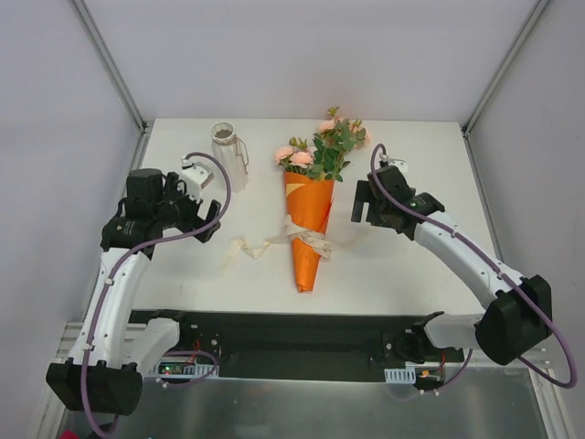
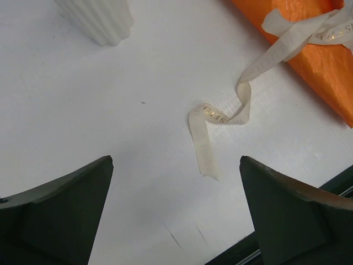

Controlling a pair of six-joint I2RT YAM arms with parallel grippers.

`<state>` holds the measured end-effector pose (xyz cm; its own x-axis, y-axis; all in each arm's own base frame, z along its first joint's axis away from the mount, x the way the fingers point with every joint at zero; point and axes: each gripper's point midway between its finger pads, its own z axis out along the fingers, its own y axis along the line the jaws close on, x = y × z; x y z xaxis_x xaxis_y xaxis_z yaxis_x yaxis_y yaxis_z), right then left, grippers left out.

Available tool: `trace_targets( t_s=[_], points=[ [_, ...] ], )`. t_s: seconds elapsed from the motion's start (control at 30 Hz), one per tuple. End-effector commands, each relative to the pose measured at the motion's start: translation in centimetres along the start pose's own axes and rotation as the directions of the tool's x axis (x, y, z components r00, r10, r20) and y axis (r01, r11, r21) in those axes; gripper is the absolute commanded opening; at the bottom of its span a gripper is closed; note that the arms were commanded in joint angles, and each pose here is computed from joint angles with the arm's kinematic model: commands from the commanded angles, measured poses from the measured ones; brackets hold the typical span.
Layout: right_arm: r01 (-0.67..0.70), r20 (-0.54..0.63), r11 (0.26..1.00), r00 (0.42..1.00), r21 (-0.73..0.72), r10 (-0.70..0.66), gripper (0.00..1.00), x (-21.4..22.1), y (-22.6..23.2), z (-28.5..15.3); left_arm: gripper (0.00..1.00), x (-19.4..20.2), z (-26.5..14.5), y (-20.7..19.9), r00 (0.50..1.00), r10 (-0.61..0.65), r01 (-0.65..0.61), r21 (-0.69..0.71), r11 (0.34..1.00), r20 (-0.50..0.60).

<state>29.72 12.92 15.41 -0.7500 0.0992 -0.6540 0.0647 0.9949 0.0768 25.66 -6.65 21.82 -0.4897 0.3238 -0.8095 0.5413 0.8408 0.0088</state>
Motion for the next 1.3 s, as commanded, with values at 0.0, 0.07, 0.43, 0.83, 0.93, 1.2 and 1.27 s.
trace_targets(
  t_s=[0.0, 0.07, 0.43, 0.83, 0.93, 1.2, 1.27],
  points=[
    [-0.054, -0.033, 0.995, 0.998, 0.078, 0.057, 0.96, 2.1, -1.3, 0.7, 0.99, -0.2, 0.6, -1.2, 0.997, 0.072, -0.071, 0.022, 0.997, -0.016],
    [-0.078, -0.027, 0.994, 0.996, 0.077, 0.081, 0.96, 2.7, -1.1, 0.8, 0.99, -0.2, 1.4, -2.0, 0.994, 0.099, -0.098, 0.035, 0.995, -0.036],
    [-0.199, -0.025, 0.976, 0.979, 0.092, 0.202, 0.95, 6.1, -0.9, 1.9, 0.99, 0.5, 7.3, -7.4, 0.950, 0.230, -0.192, 0.187, 0.963, -0.209],
    [-0.327, -0.024, 0.945, 0.945, 0.026, 0.327, 0.94, 7.6, -0.3, 2.2, 0.99, 4.3, 14.1, -11.4, 0.864, 0.396, -0.302, 0.308, 0.902, -0.311],
    [-0.349, -0.017, 0.937, 0.937, -0.007, 0.348, 0.94, 7.7, -0.1, 1.9, 0.99, 5.1, 16.4, -11.2, 0.852, 0.420, -0.329, 0.306, 0.894, -0.312],
    [-0.423, -0.046, 0.904, 0.906, -0.065, 0.421, 0.95, 8.1, 0.9, 1.4, 0.99, 5.9, 19.2, -13.0, 0.856, 0.453, -0.341, 0.385, 0.857, -0.250],
    [-0.448, -0.082, 0.890, 0.893, -0.087, 0.442, 0.95, 8.4, 1.7, 1.5, 0.96, 6.5, 19.8, -13.0, 0.851, 0.471, -0.366, 0.380, 0.849, -0.234]
  ],
)
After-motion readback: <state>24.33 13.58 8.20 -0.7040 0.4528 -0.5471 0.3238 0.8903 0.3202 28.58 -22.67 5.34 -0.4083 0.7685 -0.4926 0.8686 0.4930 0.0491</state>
